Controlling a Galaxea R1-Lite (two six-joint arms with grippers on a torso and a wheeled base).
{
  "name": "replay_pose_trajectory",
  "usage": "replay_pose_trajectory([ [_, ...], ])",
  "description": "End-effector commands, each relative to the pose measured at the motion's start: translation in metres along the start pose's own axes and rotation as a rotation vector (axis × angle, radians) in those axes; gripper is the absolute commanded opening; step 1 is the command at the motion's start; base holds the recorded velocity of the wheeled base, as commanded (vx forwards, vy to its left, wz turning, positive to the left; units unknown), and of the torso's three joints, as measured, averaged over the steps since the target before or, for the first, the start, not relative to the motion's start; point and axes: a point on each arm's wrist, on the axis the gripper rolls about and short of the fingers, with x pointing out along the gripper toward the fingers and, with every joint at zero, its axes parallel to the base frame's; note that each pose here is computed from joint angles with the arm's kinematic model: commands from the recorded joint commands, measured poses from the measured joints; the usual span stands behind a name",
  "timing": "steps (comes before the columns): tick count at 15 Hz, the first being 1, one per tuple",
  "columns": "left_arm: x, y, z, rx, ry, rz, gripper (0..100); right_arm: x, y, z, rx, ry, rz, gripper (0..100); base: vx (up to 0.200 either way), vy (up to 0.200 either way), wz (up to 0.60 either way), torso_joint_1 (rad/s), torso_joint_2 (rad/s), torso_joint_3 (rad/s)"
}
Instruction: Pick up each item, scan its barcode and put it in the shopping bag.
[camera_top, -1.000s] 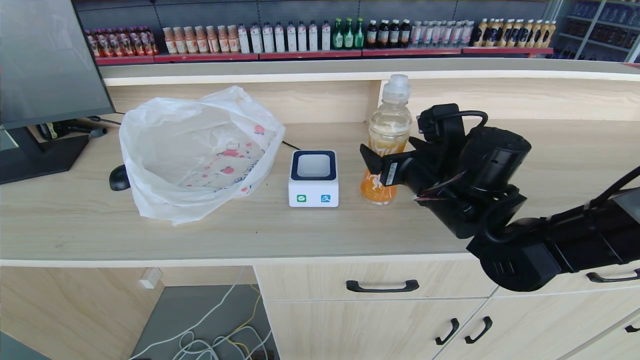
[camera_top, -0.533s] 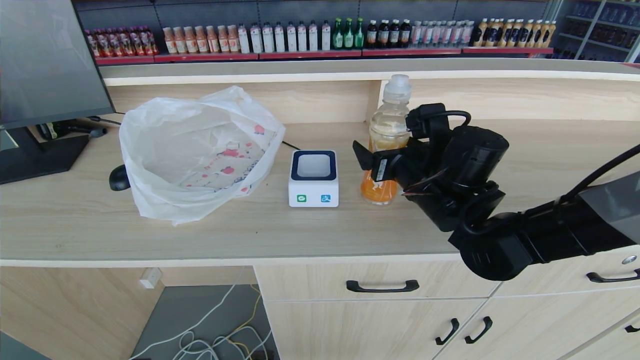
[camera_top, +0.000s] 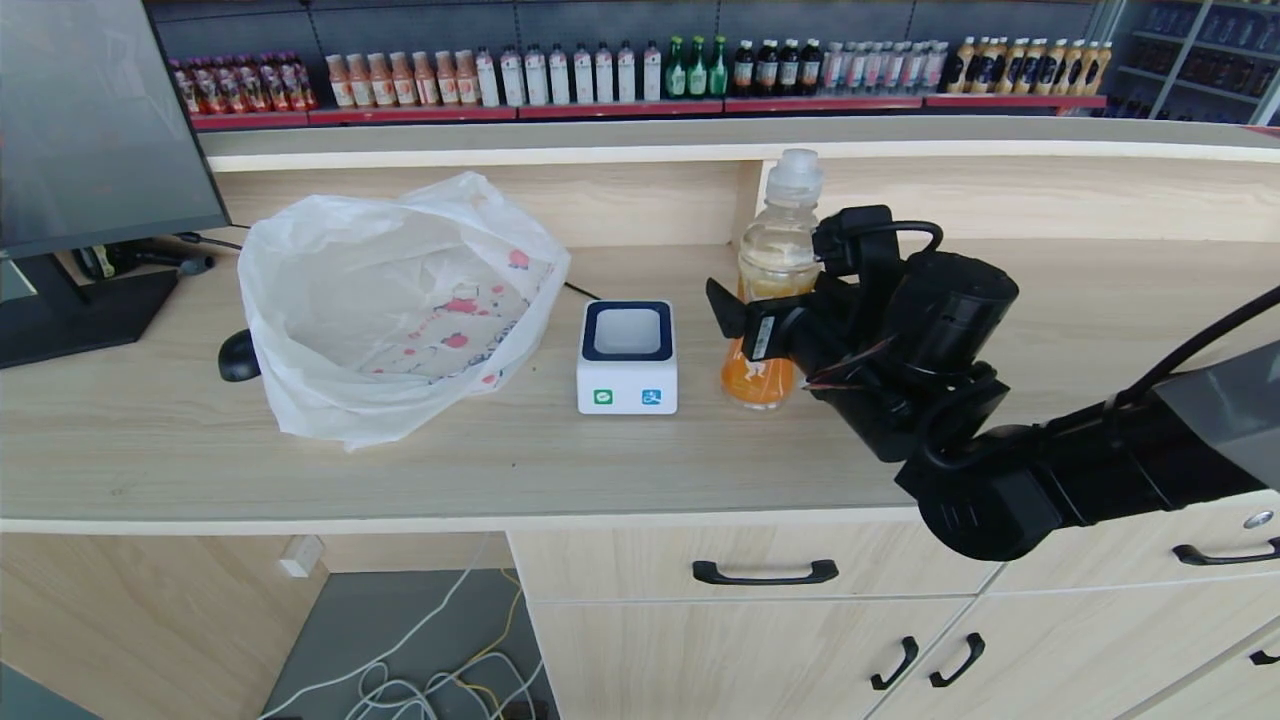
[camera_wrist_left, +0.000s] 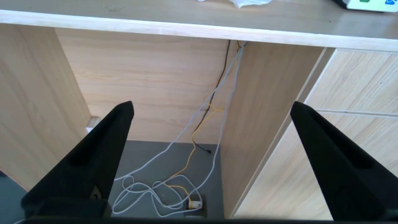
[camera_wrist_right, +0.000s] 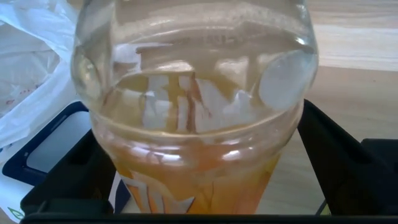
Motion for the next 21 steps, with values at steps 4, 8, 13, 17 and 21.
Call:
replay_pose_trajectory([
  [4,0.0,0.0,0.0,0.0,0.0,0.0,100,0.003,0.001,0.007,0.008,-0.027,-0.012,100,0.0,0.0,0.0,0.0,0.0,0.0],
  [8,0.0,0.0,0.0,0.0,0.0,0.0,100,0.003,0.0,0.008,0.011,-0.029,-0.012,100,0.0,0.0,0.0,0.0,0.0,0.0],
  [13,0.0,0.0,0.0,0.0,0.0,0.0,100,0.004,-0.003,0.007,0.01,-0.029,-0.019,0,0.0,0.0,0.0,0.0,0.0,0.0],
  [17,0.0,0.0,0.0,0.0,0.0,-0.001,100,0.003,-0.003,0.011,0.023,-0.061,-0.02,0,0.0,0.0,0.0,0.0,0.0,0.0],
  [21,0.0,0.0,0.0,0.0,0.0,0.0,100,0.004,-0.007,0.014,0.024,-0.072,-0.031,0,0.0,0.0,0.0,0.0,0.0,0.0],
])
